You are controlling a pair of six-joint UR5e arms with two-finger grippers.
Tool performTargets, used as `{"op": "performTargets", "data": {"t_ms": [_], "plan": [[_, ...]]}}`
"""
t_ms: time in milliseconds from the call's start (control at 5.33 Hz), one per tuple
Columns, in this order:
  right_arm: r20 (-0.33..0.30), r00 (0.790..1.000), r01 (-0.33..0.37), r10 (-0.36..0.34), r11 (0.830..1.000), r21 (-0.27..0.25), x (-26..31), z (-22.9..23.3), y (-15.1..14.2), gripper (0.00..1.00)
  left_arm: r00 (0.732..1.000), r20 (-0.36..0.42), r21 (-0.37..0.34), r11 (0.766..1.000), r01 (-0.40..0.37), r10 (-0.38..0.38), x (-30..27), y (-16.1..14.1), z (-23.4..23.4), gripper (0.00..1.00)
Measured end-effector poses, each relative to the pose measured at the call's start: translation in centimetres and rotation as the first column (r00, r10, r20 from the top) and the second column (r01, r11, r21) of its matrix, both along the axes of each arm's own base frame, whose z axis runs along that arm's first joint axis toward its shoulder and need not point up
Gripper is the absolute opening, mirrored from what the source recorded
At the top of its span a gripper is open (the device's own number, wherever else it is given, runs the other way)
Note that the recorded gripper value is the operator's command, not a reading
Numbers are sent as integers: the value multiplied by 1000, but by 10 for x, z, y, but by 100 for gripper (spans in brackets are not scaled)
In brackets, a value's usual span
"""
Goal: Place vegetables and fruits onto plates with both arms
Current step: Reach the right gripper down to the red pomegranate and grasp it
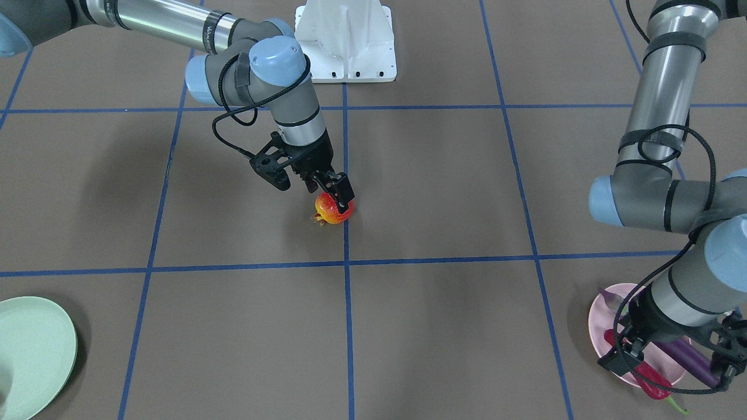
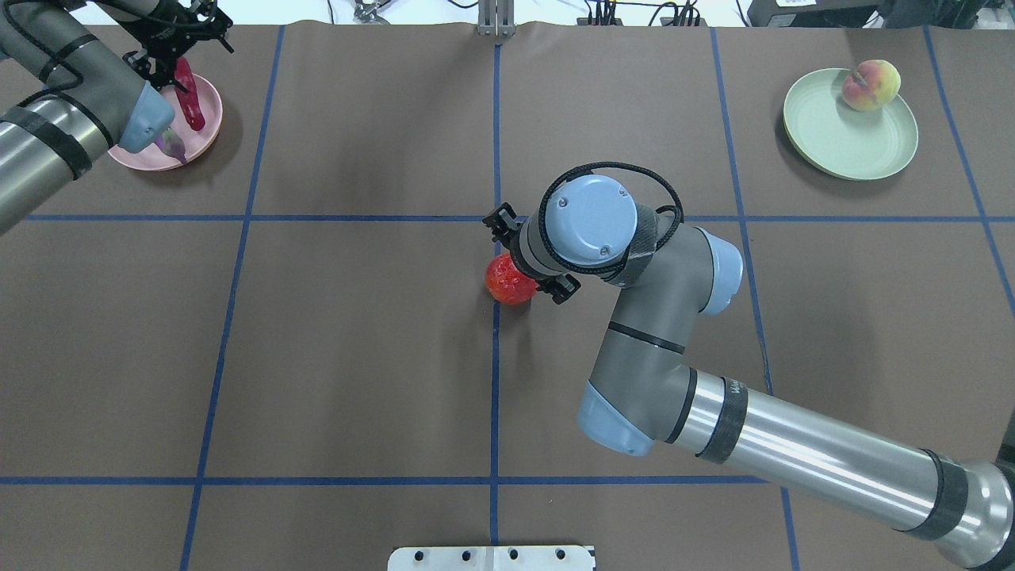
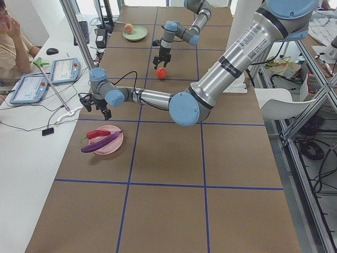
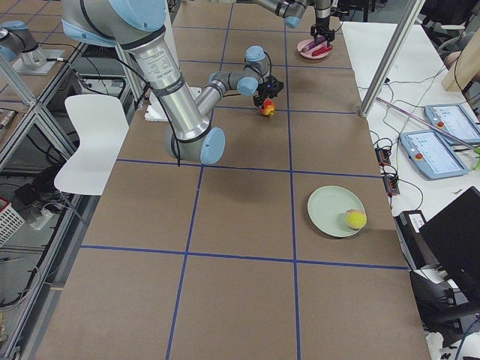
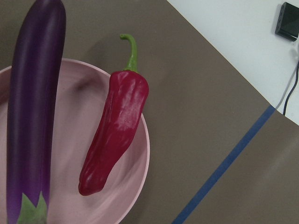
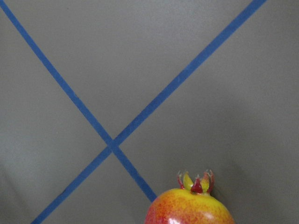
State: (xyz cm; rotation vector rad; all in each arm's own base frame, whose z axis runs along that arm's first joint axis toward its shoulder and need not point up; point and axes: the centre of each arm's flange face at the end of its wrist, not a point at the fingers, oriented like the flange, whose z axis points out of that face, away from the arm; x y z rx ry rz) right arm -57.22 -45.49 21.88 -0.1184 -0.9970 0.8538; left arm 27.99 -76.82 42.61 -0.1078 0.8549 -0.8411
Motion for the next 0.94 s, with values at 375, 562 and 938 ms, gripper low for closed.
{"op": "performTargets", "data": {"t_ms": [375, 562, 938], "plan": [[-25, 1000, 9, -9, 1000, -23, -9, 2, 1, 100, 1000, -15, -8, 1000, 16, -16, 4, 2, -9, 100], [-36, 999, 6, -7, 999, -36, -11, -4, 0, 100, 1000, -21, -12, 1000, 22, -22, 5, 3, -12, 100], [-48, 999, 2, -4, 999, -55, -20, 0, 2, 97, 999, -27, -17, 999, 29, -29, 7, 5, -15, 100]]}}
